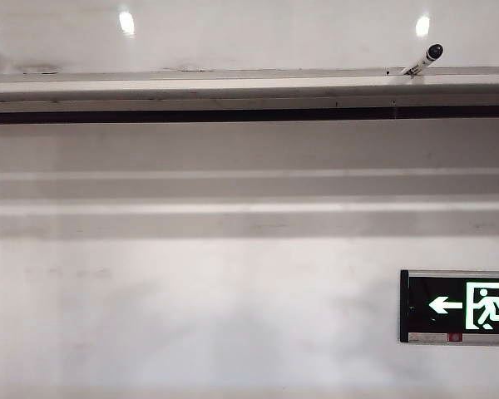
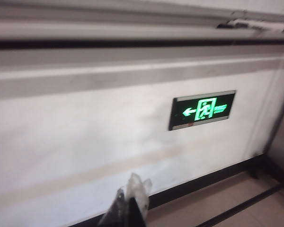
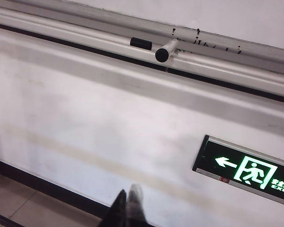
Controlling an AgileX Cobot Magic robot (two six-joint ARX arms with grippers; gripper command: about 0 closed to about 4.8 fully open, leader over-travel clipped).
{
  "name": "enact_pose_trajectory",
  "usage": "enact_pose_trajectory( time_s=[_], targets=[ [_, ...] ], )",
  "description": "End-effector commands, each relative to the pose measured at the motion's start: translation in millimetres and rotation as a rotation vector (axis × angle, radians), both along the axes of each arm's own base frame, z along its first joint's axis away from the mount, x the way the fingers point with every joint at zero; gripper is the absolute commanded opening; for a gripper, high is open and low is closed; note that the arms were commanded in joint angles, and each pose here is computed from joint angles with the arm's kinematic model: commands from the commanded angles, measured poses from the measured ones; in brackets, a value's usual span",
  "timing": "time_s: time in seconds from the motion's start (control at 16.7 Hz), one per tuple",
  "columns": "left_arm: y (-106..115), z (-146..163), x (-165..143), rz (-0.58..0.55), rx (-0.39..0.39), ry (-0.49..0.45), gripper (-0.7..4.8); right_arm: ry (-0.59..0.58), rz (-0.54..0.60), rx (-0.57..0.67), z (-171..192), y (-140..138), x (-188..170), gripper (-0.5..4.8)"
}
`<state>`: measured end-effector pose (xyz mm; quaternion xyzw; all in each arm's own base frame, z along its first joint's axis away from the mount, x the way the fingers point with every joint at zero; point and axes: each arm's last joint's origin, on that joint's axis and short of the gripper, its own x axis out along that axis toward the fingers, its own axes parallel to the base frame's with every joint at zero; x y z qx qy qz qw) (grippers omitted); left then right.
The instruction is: Take a marker from the whiteboard tray, write "Hi!" on the whiteboard, and then put the marker back vertically into the whiteboard tray.
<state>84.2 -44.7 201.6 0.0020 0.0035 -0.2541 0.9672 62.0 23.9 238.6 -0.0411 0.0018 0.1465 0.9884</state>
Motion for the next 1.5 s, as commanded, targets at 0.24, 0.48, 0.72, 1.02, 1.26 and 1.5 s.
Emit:
enact_pose_trajectory(
  time_s=[0.24,0.48,0.72,1.02,1.26,1.5],
  targets=[
    [16,-11,2,0.147,-0.026,-0.055,-0.07,-0.015,0.000,0.011,3,0,-1,-0.05],
    [31,-29,10,0.309,0.009,-0.014,-0.07,-0.023,-0.001,0.015,3,-1,-2,-0.05],
    [35,-39,13,0.391,0.017,0.012,-0.06,-0.023,0.000,0.015,3,-1,-2,-0.05],
    [35,-39,13,0.400,0.017,0.012,-0.05,-0.023,0.000,0.015,3,-1,-2,-0.05],
    [35,-39,13,0.395,0.017,0.012,-0.05,-0.023,0.000,0.015,3,-1,-2,-0.05],
    [35,-39,13,0.394,0.017,0.012,-0.05,-0.022,-0.475,0.009,3,-15,-1,-0.05]
  ],
)
